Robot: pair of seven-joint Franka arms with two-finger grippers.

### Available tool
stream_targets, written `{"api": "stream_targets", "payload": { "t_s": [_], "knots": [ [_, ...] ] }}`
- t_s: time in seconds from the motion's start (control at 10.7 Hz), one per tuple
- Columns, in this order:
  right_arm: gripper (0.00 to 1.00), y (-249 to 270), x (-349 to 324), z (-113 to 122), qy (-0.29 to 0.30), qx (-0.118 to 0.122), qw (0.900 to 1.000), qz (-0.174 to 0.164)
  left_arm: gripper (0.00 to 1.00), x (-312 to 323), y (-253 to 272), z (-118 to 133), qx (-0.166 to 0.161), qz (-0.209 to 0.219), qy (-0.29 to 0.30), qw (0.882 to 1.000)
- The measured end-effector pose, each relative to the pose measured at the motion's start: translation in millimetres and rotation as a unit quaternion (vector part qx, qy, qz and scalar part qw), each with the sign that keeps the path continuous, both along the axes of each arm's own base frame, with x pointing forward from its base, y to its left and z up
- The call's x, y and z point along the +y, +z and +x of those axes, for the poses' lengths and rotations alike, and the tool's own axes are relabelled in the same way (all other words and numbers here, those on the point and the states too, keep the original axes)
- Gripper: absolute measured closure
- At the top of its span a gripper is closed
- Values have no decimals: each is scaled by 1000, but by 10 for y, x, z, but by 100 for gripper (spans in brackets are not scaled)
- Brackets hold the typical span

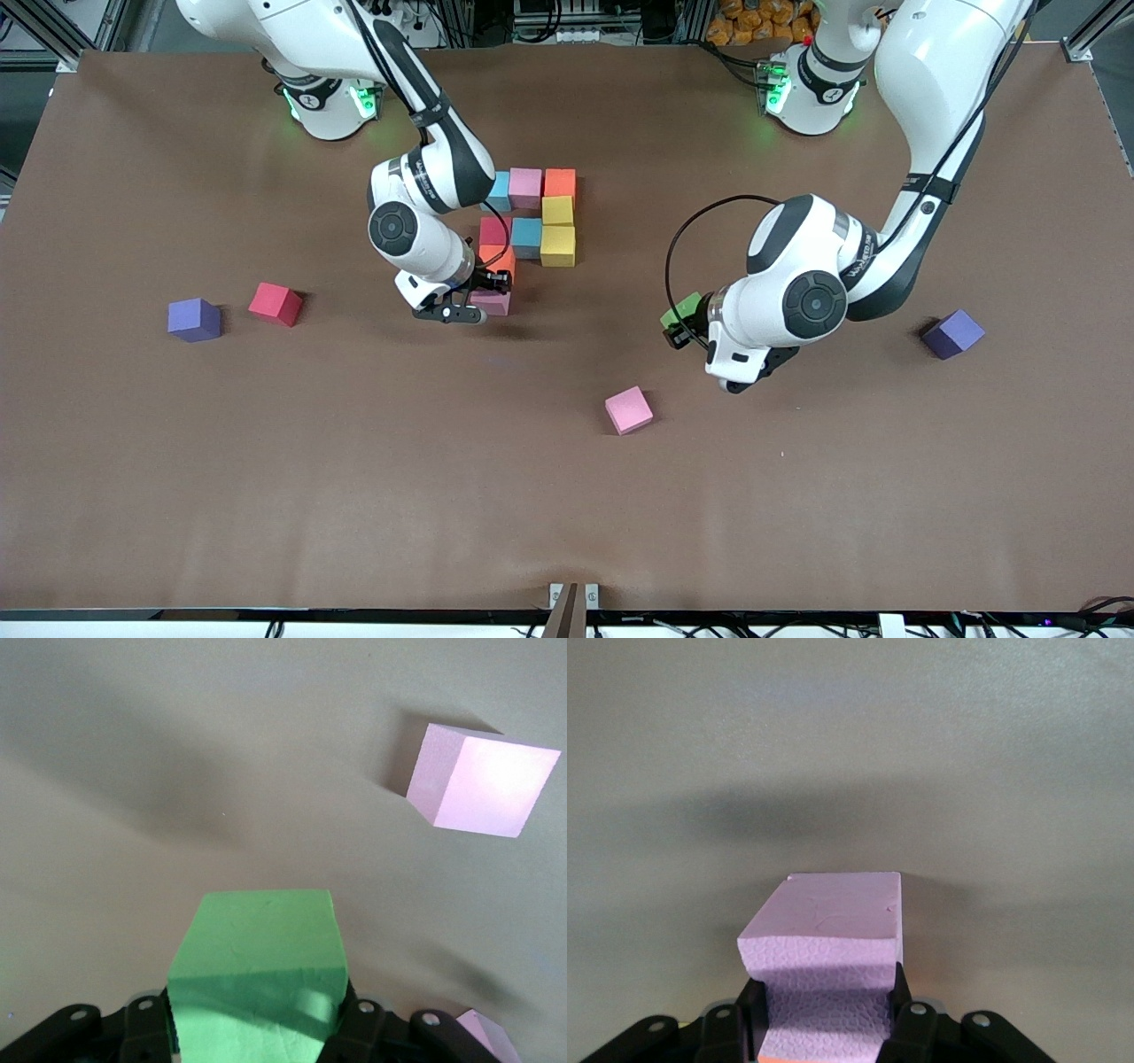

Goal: Form number 2 with 11 blocks
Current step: 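Lower the pink cube below the orange cube and open the right gripper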

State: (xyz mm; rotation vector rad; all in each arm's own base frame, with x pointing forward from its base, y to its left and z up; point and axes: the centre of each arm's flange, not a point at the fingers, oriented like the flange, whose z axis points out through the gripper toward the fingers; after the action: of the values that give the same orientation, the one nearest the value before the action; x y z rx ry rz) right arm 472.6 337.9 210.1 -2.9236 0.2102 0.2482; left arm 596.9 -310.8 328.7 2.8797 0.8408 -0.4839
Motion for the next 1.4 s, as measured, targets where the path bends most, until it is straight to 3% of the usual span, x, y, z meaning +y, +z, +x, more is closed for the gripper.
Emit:
{"api": "stream_targets", "payload": {
  "t_s": [0.37, 0.75, 1.4],
  "knots": [
    [44, 0, 3, -4, -2, 1, 1000, -1, 39, 37, 0, 21, -1, 0, 3, 1000],
    [0, -191, 21, -166, 3, 23, 1000, -15, 39, 48, 0, 27, -1, 0, 4, 1000],
    [0, 81, 117, -51, -13, 32, 999, -5, 39, 49, -1, 28, -1, 0, 4, 1000]
  ]
}}
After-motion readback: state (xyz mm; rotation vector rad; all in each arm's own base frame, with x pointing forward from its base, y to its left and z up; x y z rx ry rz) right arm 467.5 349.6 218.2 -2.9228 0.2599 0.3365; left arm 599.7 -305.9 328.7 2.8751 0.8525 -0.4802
